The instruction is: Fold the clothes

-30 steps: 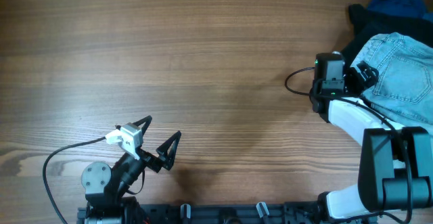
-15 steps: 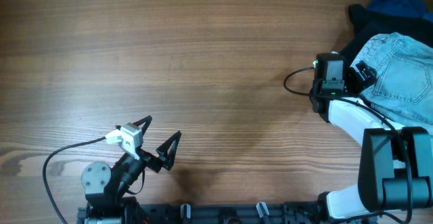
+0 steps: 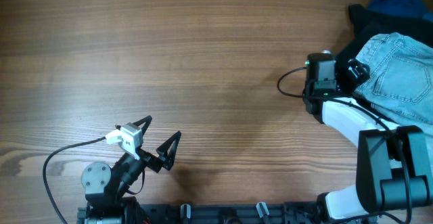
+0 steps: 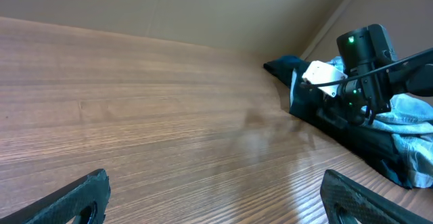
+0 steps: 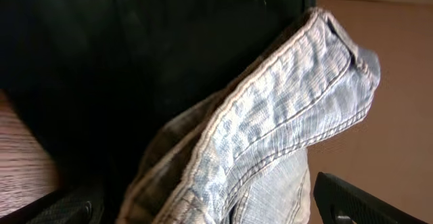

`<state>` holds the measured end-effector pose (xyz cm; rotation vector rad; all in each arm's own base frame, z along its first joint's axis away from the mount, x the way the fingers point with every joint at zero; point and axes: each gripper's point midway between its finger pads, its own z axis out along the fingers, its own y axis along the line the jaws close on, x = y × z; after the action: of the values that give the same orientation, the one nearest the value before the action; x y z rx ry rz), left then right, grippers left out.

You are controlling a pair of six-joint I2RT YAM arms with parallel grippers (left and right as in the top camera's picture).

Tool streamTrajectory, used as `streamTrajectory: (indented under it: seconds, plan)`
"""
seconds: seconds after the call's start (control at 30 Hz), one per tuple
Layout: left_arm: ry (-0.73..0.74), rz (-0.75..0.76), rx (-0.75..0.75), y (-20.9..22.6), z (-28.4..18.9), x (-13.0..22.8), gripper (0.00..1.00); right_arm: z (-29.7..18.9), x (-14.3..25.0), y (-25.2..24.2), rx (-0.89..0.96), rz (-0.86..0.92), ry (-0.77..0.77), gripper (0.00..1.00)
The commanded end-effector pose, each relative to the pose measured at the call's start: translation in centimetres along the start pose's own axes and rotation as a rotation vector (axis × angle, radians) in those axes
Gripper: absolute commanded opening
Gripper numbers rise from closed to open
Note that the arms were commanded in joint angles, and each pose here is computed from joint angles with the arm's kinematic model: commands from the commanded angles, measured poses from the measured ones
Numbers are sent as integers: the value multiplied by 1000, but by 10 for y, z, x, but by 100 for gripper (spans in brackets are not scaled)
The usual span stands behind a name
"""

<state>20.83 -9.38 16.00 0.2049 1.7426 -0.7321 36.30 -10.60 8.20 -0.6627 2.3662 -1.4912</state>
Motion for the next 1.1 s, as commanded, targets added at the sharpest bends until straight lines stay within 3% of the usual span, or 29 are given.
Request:
streamTrajectory:
  seconds: [0.0,1.07]
  plan:
    - [9,-12,17,-2,1,4,100,-4,4,-14,42,23,19,100]
    - [9,-12,18,-2,1,4,100,8,14,-2,-40,40,25,100]
